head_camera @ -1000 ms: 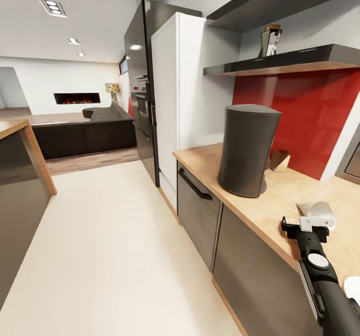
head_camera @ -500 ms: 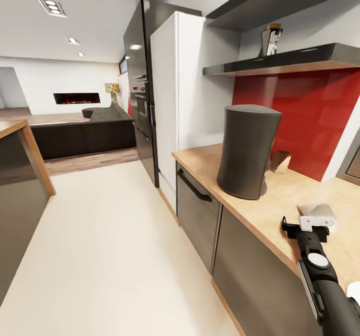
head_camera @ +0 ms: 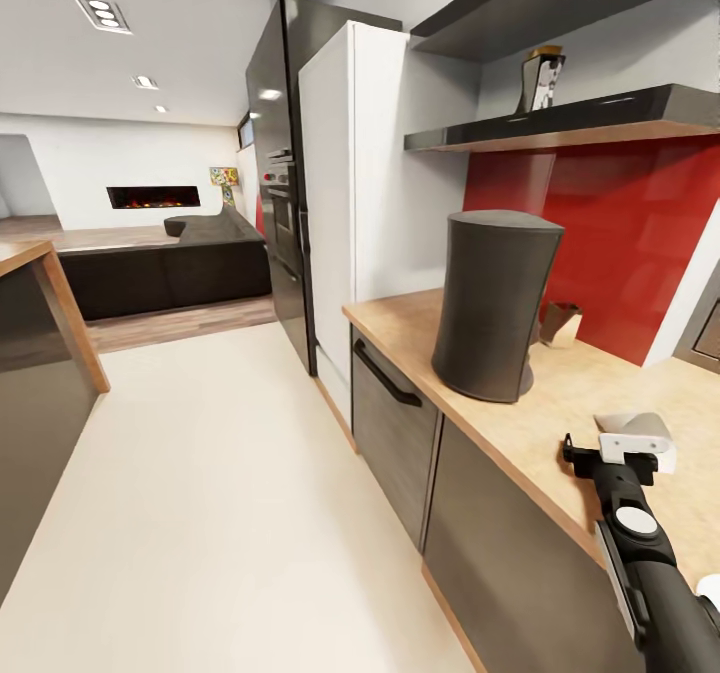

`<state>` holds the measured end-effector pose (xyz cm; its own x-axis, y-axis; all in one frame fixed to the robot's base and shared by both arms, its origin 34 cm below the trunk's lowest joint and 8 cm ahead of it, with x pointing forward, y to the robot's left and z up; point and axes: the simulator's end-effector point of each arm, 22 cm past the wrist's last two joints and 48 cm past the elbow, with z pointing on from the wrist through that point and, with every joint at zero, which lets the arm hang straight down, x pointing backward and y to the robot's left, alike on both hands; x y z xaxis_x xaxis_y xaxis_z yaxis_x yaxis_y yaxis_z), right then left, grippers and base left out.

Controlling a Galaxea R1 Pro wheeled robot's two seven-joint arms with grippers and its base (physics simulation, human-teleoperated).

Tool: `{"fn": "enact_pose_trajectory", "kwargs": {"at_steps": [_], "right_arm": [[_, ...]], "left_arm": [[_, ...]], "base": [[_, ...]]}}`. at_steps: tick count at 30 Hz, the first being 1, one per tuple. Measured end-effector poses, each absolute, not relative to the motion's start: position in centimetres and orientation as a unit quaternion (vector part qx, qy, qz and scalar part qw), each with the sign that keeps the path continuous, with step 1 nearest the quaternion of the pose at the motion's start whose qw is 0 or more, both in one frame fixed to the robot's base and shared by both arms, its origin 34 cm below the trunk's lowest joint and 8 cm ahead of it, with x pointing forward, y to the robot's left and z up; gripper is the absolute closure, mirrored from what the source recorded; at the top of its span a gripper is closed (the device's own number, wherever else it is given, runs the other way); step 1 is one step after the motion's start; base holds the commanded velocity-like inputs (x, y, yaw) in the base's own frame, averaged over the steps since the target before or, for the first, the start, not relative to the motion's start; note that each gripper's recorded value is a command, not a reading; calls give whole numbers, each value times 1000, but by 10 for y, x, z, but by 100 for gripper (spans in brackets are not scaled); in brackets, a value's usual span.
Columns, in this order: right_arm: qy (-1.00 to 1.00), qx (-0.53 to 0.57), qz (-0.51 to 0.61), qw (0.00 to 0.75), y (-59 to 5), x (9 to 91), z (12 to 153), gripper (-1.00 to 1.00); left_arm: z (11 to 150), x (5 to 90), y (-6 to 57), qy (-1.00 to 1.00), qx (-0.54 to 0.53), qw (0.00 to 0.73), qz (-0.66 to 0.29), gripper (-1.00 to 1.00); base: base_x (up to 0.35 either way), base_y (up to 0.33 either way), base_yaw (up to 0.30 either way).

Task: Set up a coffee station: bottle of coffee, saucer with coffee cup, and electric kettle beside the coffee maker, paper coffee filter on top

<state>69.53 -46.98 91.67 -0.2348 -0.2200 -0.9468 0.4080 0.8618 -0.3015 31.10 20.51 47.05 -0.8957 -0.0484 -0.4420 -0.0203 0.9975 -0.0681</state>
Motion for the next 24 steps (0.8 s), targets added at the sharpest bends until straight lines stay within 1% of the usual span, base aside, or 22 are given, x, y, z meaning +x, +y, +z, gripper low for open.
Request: {"fn": "enact_pose_trajectory", "kwargs": {"at_steps": [8,13,24], "right_arm": [[743,63,-256,615,-470,695,917,-100],[743,62,-260,614,-471,695,917,-100],[743,62,-260,613,-471,695,917,-100]], "left_arm": [[470,311,205,973,-18,228,-31,-100],[471,311,205,973,-18,228,-31,-100],[470,311,205,973,-18,227,-31,-100]], "base": [[2,-8,0],[123,0,0],[12,0,0]]}}
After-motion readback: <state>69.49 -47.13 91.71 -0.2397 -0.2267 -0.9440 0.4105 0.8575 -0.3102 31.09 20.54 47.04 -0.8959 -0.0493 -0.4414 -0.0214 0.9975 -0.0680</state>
